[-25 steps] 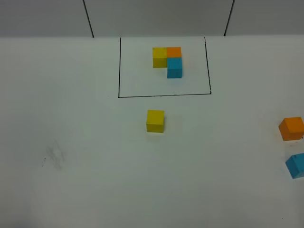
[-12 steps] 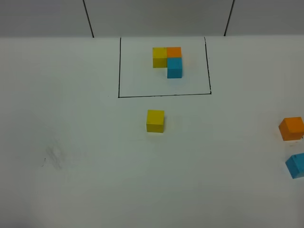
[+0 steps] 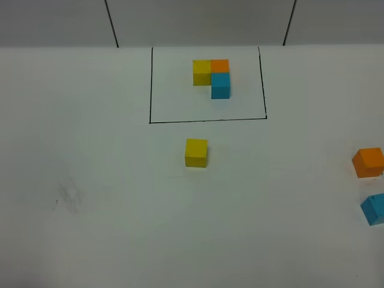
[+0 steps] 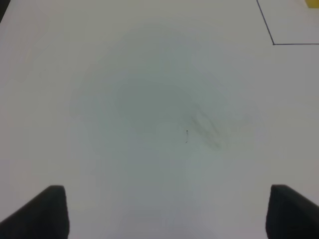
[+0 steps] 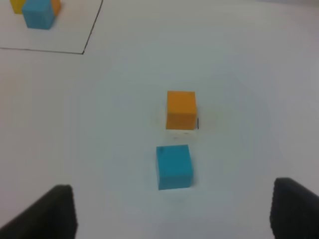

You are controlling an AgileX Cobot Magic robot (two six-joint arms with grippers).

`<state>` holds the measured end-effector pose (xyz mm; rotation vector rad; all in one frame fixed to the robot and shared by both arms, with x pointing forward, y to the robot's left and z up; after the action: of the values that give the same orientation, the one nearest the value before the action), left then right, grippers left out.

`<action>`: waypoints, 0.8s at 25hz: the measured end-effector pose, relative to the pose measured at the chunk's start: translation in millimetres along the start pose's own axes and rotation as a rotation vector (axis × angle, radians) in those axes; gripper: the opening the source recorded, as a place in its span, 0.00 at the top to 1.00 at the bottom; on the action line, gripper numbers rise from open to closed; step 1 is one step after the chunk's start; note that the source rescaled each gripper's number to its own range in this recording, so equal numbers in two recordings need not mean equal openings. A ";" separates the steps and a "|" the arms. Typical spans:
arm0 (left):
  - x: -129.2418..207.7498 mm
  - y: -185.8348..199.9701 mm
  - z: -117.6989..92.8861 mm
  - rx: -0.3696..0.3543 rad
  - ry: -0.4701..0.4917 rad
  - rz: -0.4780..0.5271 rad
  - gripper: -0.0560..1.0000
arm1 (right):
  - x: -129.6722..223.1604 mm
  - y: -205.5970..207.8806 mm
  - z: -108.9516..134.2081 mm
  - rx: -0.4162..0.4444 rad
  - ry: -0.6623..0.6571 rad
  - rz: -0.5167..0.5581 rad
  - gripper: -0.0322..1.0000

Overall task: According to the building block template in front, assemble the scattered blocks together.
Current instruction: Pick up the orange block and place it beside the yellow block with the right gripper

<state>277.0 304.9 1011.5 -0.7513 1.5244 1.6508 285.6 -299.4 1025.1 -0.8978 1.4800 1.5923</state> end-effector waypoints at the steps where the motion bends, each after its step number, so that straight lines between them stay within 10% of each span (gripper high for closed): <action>1: 0.0 0.0 0.0 0.000 0.000 0.000 0.30 | 0.0 0.0 -0.3 0.002 0.001 0.000 0.37; 11: 0.0 0.0 0.0 0.000 0.000 0.000 0.30 | -1.1 -3.1 -4.9 0.036 -0.025 0.018 0.37; 20: 0.0 0.0 0.0 0.000 0.000 0.000 0.30 | -52.6 -71.6 -4.1 0.116 -0.054 0.314 0.21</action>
<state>277.0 304.9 1011.5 -0.7513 1.5244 1.6508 373.2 -305.2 1038.8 -0.5721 1.7191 1.7152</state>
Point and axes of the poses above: a point on each arm's last joint axis where the gripper is mounted, y pointing back along that axis away from the gripper, z along the wrist's bending axis when the last joint is at zero, x = y × z, the point moved 6 cm from there along -y, pointing out along that axis toward the gripper, and after that the axes turned 8 degrees about -y, right-handed, at the moved point
